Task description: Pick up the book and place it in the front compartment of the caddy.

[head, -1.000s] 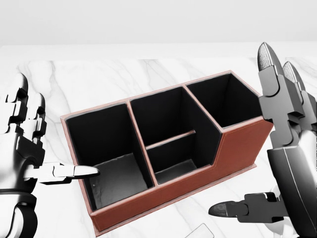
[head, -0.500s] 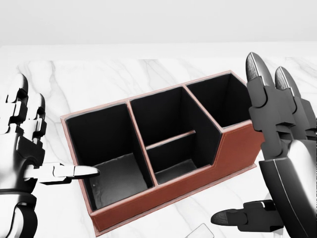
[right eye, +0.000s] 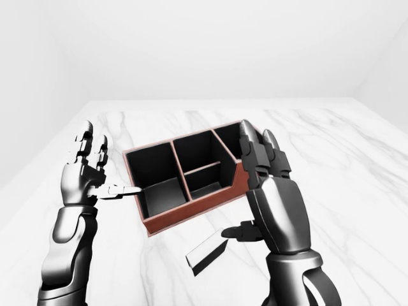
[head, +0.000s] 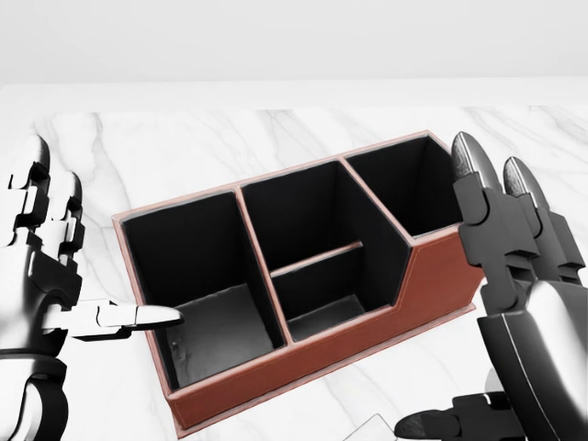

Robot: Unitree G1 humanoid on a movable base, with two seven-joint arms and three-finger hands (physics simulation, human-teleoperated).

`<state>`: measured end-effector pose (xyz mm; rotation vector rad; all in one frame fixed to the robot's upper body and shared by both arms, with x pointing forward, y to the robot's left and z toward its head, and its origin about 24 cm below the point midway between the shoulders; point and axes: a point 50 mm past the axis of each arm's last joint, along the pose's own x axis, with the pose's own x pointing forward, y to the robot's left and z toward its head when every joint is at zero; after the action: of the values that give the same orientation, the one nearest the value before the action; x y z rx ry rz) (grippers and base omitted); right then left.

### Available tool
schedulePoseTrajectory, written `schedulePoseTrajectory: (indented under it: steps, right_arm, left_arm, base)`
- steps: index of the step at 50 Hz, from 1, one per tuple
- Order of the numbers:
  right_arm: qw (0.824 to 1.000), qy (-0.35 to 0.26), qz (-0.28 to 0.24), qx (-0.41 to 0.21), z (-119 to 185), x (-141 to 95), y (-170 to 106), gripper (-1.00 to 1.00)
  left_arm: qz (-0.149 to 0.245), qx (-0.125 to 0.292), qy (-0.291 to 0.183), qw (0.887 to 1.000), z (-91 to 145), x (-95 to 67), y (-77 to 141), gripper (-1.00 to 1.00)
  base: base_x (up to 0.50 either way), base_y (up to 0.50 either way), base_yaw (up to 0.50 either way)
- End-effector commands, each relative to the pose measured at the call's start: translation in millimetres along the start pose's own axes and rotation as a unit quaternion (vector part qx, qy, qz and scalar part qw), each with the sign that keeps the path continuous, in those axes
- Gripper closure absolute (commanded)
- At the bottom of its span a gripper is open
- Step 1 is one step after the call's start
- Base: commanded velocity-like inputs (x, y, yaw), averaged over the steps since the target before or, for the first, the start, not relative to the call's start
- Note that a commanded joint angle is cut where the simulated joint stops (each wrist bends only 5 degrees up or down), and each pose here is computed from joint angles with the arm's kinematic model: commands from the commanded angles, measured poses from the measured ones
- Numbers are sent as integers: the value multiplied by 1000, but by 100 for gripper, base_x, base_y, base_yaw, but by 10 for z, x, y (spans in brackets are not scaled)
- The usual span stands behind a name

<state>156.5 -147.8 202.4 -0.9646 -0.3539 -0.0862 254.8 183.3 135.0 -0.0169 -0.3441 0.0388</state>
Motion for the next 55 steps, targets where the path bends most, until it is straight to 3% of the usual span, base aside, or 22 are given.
schedulePoseTrajectory:
  steps: [1, 28, 55]
  right_arm:
    - [1000, 9, 2, 1, -33, -20, 2, -100]
    - [998, 17, 49, 23, -26, -115, 137, -100]
    - [998, 2, 59, 31, 39, -109, 176, -100]
  left_arm:
    - [0, 0, 1, 1000, -4, 2, 0, -100]
    - [0, 0, 7, 1000, -36, 6, 1, -100]
    - [4, -1, 6, 1000, -34, 34, 28, -100]
  base:
    - [0, 0, 0]
    - [0, 0, 0]
    - [0, 0, 0]
